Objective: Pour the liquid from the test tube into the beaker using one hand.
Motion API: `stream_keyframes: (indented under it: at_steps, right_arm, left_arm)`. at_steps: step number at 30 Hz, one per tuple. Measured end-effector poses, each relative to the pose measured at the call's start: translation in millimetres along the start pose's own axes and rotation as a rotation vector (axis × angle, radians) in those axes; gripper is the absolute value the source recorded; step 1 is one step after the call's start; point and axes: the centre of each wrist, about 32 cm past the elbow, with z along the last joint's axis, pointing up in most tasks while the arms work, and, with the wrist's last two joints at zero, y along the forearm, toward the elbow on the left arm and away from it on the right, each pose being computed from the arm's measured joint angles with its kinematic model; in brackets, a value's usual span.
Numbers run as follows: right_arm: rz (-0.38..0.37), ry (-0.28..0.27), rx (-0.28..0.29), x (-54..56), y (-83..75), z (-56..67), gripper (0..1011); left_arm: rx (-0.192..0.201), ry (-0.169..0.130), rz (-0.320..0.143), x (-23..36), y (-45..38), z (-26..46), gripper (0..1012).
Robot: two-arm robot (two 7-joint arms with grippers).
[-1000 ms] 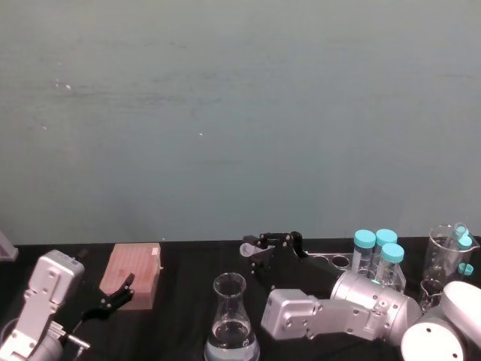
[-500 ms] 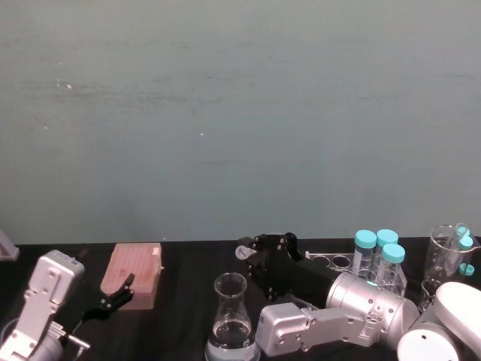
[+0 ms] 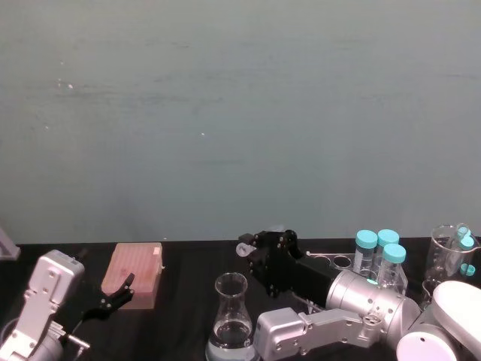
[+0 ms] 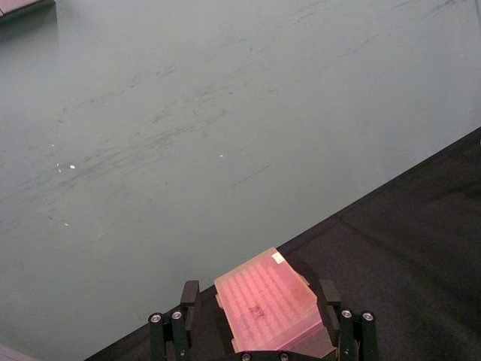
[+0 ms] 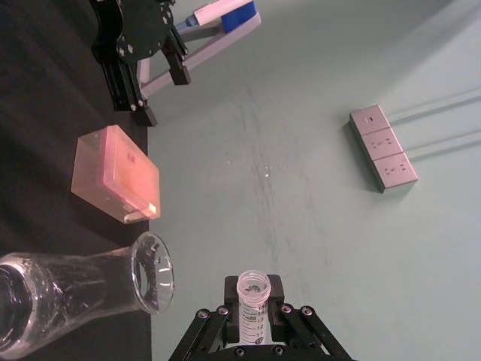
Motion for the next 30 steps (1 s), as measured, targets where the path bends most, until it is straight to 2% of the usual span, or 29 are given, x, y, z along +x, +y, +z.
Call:
stream_keyframes:
  at_steps: [14, 30]
  right_arm:
    - [0.004, -0.062, -0.005, 4.1, -1.7, 1.0, 217]
    - [0.014, -0.136, -0.001, 3.0, -0.1, 4.6, 217]
  left_arm:
    - [0.000, 0.000, 0.000, 0.0, 0.0, 0.0, 1000]
    - [0.000, 0.000, 0.000, 0.0, 0.0, 0.0, 1000]
